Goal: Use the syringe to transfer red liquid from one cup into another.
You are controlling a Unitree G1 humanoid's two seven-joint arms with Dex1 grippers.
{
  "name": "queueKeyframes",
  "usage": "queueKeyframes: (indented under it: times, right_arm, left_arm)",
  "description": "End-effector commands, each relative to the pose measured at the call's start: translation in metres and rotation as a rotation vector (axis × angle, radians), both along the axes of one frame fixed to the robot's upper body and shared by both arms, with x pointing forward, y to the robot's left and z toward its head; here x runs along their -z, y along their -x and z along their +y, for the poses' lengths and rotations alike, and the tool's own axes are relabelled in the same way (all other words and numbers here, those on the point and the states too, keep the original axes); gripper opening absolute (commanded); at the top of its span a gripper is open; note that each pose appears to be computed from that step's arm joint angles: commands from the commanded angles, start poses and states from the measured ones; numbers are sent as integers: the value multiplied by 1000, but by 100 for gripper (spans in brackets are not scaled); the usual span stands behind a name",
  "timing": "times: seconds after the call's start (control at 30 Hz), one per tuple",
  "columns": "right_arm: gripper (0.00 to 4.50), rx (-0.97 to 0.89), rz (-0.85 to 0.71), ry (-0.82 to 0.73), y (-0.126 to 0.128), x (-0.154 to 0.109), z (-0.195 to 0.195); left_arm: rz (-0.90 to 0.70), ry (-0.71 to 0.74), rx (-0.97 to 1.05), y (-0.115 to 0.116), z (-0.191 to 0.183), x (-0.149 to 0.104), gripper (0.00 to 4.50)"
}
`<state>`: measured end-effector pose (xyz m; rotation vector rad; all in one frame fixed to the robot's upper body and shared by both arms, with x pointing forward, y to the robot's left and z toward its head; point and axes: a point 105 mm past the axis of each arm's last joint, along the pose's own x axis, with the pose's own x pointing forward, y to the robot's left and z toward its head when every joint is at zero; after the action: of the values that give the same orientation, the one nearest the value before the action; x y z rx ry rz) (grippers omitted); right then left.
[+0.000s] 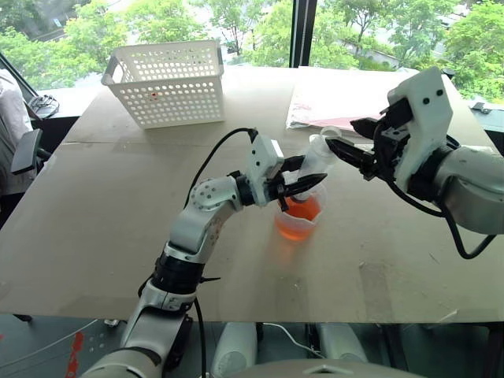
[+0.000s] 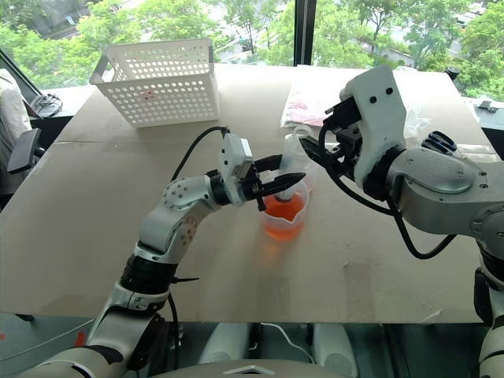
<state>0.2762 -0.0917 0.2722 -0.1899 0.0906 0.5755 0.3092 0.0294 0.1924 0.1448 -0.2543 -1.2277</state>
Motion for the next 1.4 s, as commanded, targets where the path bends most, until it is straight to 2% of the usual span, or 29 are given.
queueKeyframes:
  times: [0.03, 0.33, 0.43, 0.57, 1.07, 1.4]
  right_arm:
    - [278, 39, -21, -17, 1, -11, -4]
    - [278, 65, -3, -28, 3, -18, -7]
    - [191, 65, 17, -38, 3, -15, -5]
    - [7, 58, 37, -39, 4, -11, -2]
    - [2, -57, 17, -45, 5, -5, 8]
    - [2, -77, -128, 26, -2, -26, 3]
  left_arm:
    - [-17, 10, 13, 5, -2, -2, 132]
    - [-9, 12, 10, 5, -3, 0, 132]
    - [-7, 15, 13, 6, -4, 0, 132]
    - [-5, 19, 17, 7, -5, 0, 132]
    - [51, 44, 63, 13, -6, 2, 132]
    - [110, 40, 112, 18, -4, 5, 132]
